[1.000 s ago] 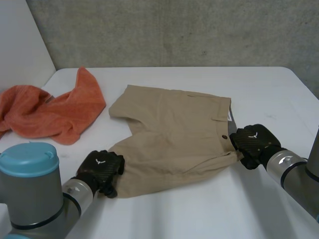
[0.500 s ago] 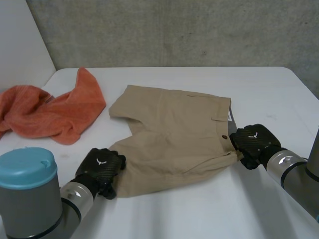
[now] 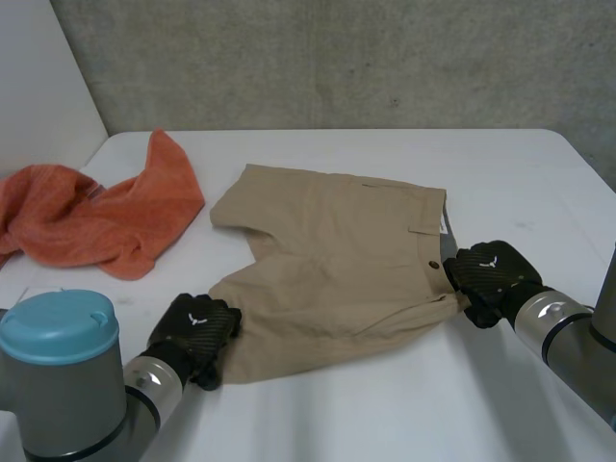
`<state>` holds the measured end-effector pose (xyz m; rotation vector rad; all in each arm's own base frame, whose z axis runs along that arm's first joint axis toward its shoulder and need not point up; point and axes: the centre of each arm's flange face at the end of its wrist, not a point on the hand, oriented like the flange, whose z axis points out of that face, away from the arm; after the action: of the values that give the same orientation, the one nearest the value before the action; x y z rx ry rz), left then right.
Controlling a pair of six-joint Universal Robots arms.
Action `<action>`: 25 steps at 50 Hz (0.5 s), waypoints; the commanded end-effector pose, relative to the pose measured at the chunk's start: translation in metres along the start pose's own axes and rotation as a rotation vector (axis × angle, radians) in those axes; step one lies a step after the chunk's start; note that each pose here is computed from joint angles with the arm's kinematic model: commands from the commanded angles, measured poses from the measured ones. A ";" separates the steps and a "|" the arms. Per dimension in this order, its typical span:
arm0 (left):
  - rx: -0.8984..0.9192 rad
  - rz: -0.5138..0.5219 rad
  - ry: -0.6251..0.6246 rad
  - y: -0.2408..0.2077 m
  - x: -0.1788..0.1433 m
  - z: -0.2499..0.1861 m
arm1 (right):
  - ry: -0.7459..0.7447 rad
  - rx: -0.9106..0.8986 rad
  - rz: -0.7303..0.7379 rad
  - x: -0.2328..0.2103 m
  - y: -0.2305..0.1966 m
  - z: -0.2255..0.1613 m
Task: Fold the laundry.
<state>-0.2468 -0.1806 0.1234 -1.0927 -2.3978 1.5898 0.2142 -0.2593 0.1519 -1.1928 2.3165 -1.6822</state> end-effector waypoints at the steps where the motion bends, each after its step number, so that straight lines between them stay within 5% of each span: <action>1: 0.035 0.013 -0.016 -0.003 -0.001 0.004 | 0.000 0.000 0.000 0.000 0.000 0.000; 16: 0.113 0.044 -0.134 -0.027 -0.018 0.004 | 0.013 0.009 -0.016 0.004 -0.007 -0.003; 25: 0.332 0.083 -0.243 -0.102 -0.049 -0.054 | 0.038 0.043 -0.150 0.027 -0.075 -0.065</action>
<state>-0.2483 -0.1995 0.1768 -1.0604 -2.2873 1.9423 0.2135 -0.2529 0.1879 -1.2524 2.2967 -1.7340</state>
